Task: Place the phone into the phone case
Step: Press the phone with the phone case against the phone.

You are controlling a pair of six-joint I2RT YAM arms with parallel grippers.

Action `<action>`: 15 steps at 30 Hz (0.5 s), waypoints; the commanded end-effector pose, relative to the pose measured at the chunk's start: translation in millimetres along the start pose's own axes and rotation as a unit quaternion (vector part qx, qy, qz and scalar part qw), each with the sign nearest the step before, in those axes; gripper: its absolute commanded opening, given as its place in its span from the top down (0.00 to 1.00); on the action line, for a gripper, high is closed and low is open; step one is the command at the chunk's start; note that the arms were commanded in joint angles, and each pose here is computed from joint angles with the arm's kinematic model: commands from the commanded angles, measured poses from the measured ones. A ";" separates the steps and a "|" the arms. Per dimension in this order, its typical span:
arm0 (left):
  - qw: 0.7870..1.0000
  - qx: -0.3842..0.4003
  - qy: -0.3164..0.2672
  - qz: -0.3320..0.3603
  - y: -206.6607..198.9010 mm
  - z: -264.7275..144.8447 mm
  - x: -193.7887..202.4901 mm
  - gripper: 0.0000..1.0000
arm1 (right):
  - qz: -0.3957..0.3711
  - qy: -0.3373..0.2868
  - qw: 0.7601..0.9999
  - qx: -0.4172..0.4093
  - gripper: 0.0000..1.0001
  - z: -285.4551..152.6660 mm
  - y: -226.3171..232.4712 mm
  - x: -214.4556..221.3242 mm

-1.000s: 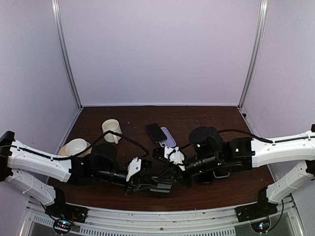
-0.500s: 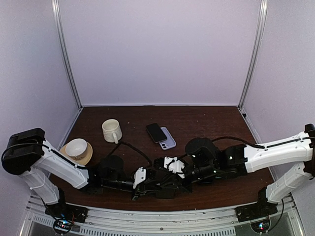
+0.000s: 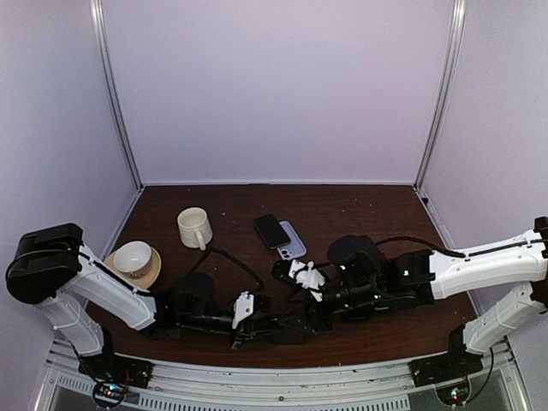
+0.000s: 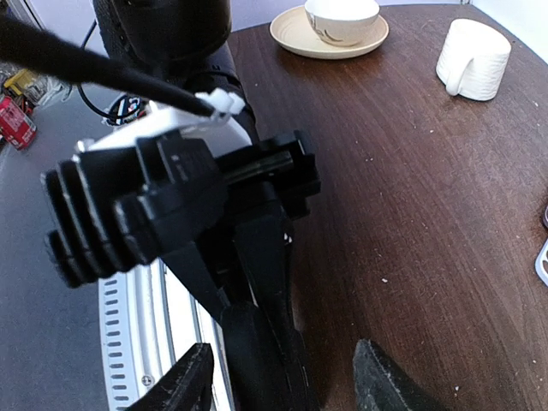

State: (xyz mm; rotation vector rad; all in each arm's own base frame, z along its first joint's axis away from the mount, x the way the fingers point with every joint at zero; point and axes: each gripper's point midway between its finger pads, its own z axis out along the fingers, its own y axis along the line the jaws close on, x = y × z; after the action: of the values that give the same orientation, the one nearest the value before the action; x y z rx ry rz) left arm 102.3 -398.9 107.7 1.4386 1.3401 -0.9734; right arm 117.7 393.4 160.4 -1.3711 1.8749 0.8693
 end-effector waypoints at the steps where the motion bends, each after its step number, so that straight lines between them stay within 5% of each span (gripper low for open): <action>1: 0.999 -0.017 -0.033 0.009 5.1 -1.4 -13.7 1.00 | 0.036 -0.032 0.999 0.005 0.39 -10.6 -1.9 -11.6; 15: 0.998 -0.030 -0.050 -0.040 14.8 -12.4 -57.0 1.00 | 0.054 -0.055 0.996 0.050 0.33 -48.5 -15.3 7.8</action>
State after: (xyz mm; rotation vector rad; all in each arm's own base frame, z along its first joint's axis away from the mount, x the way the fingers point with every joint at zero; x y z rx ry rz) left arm 106.7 -393.6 110.8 1.3912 1.4379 -0.9733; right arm 116.8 364.6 156.5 -1.2406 1.9467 0.8946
